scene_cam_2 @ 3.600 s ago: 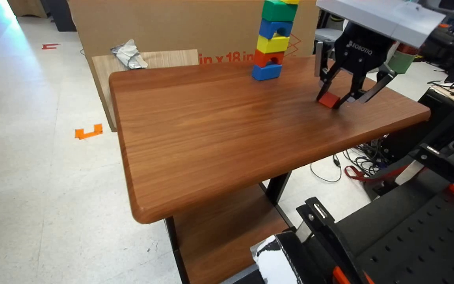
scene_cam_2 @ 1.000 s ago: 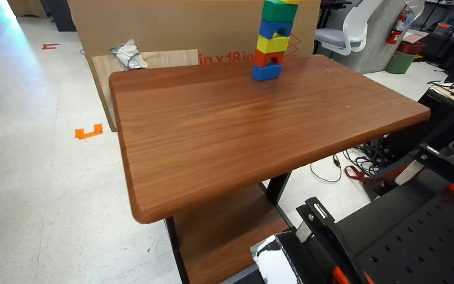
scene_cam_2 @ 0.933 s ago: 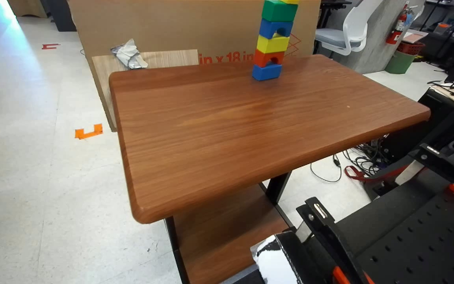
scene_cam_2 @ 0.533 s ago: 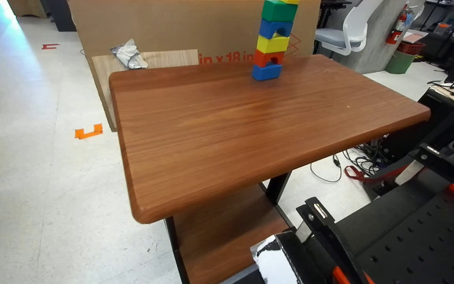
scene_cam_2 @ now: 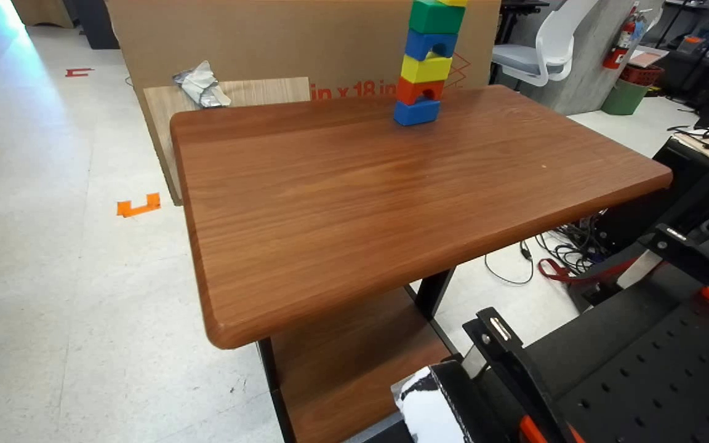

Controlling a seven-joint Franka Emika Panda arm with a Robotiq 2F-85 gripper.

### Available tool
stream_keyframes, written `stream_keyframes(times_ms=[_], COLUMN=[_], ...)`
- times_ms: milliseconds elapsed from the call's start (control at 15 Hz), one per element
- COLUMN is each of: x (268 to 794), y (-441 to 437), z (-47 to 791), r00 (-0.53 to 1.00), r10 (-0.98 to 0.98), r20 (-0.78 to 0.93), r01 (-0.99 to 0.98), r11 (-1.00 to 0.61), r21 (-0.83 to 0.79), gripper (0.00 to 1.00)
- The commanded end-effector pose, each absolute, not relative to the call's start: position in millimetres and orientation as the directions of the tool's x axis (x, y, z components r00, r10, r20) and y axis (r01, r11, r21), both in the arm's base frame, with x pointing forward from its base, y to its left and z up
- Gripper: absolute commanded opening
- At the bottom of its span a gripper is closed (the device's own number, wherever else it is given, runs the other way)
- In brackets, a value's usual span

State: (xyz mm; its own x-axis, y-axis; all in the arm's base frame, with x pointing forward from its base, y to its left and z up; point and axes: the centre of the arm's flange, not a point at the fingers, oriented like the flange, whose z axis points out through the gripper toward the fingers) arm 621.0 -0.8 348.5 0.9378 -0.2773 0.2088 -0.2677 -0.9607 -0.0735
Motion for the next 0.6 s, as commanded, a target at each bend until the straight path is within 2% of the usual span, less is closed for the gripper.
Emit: stream_keyframes(times_ms=[0, 267, 333, 400, 533], x=[629.9, 631.1, 631.3, 631.7, 631.6], y=[-0.2, -0.3, 0.1, 0.3, 0.8], z=[352.7, 352.7, 352.9, 352.8, 354.2], r00=[0.951, 0.951, 0.951, 0.950, 0.948], r10=[-0.246, -0.250, -0.251, -0.255, -0.265], r20=[0.187, 0.181, 0.180, 0.178, 0.176], r01=[-0.240, -0.247, -0.249, -0.253, -0.262], r11=[-0.969, -0.968, -0.968, -0.967, -0.964], r21=[-0.054, -0.038, -0.035, -0.036, -0.039], gripper=[0.08, 0.08, 0.58, 0.59, 0.73])
